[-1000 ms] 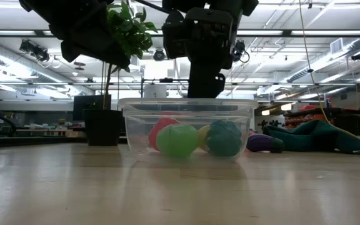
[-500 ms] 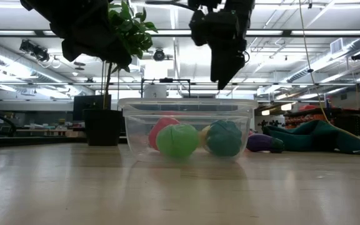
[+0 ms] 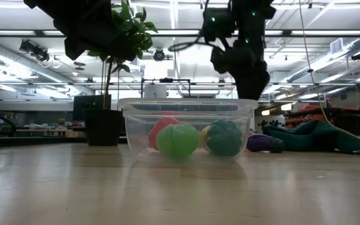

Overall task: Pick and placing Produce into tupperware
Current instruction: Put the eggplant into the transparent bin

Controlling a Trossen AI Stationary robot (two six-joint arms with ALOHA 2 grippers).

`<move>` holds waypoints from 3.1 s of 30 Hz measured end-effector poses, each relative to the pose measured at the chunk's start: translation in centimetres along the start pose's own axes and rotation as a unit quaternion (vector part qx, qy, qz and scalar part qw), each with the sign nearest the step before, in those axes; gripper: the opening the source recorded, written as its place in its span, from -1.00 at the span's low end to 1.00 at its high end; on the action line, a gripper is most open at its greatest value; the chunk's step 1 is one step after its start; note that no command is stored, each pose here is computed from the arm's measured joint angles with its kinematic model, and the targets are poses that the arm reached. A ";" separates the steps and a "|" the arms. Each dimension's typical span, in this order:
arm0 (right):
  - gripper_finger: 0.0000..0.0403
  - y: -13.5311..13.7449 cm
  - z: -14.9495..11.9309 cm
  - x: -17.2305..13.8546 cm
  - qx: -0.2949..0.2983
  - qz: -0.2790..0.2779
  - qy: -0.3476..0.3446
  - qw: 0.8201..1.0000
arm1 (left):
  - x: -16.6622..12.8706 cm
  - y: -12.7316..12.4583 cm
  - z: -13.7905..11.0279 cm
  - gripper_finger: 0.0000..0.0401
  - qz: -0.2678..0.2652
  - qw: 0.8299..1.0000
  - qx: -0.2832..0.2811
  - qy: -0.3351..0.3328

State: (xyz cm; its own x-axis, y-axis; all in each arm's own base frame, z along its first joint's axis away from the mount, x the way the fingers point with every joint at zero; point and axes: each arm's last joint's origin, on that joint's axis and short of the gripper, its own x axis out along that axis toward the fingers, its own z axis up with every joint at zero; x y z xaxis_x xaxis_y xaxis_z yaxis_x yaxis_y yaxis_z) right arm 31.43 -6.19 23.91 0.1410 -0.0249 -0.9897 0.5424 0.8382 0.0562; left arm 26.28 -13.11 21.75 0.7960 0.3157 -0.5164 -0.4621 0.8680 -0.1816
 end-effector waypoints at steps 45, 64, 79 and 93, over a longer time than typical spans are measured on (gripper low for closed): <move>0.24 -0.5 -2.4 6.7 0.106 0.052 -0.002 0.993 | 0.8 -0.4 2.3 -0.90 -0.031 0.997 0.029 -0.071; 0.19 0.2 -2.5 8.3 0.107 0.045 0.024 0.993 | 0.9 -0.4 2.5 -0.88 -0.034 0.996 0.018 -0.077; -0.32 0.4 -2.4 8.1 0.103 0.061 0.032 0.992 | 0.9 -0.4 2.5 -0.88 -0.033 0.996 0.019 -0.076; -0.32 1.7 0.8 3.0 0.053 0.077 -0.014 0.996 | 0.9 -0.4 2.5 -0.96 -0.033 0.996 0.020 -0.076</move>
State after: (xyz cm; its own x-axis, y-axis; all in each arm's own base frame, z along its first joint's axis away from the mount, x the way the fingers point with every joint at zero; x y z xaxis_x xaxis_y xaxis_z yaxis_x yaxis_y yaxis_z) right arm 33.47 -5.28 21.17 0.2510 0.0824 -0.9645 0.5963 0.7717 0.2211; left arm 28.18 -12.23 23.47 0.8755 0.3095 -0.3712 -0.3935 0.9023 -0.1759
